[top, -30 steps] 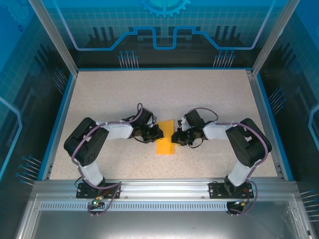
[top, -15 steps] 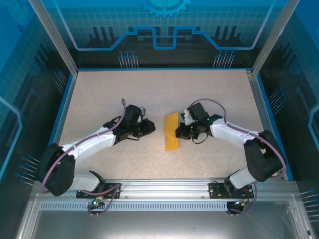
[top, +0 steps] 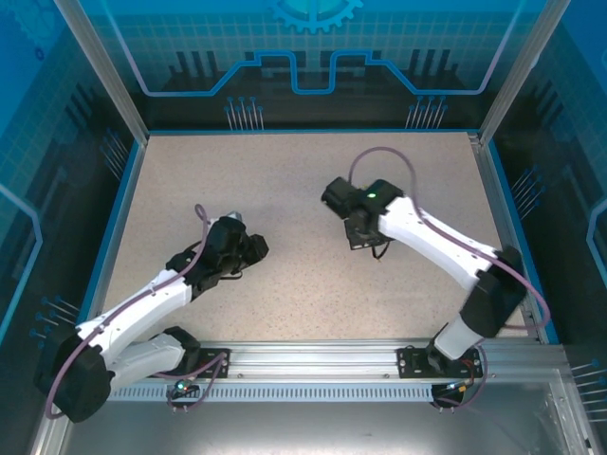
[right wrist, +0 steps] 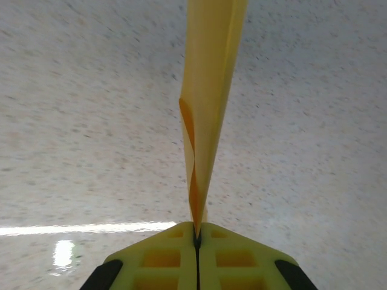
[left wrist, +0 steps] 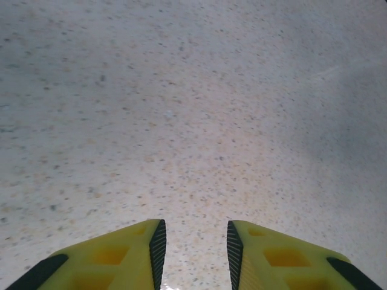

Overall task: Fold a paper plane with a square sheet of paper (pick it up from the middle)
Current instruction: Turn over the paper at the center of the table.

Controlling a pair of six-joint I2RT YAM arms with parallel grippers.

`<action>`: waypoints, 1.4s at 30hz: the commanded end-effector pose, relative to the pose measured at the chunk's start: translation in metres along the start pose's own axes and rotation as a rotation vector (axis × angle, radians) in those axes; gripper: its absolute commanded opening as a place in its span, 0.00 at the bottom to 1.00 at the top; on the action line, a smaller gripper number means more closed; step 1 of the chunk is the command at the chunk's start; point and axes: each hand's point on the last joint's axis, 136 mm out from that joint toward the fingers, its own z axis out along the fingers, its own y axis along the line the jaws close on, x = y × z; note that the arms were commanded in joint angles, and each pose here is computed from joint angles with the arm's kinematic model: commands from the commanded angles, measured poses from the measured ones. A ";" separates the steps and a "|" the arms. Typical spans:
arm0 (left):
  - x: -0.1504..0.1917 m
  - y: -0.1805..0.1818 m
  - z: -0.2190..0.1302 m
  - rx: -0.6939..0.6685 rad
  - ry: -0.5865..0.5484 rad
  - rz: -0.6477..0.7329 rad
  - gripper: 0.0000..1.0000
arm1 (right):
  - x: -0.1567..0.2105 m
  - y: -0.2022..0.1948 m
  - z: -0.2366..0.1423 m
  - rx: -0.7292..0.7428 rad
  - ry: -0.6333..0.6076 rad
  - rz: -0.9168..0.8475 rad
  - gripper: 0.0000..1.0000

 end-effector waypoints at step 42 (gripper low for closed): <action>0.026 -0.004 -0.003 0.025 0.204 0.077 0.49 | -0.024 0.207 0.038 -0.658 0.209 0.095 0.30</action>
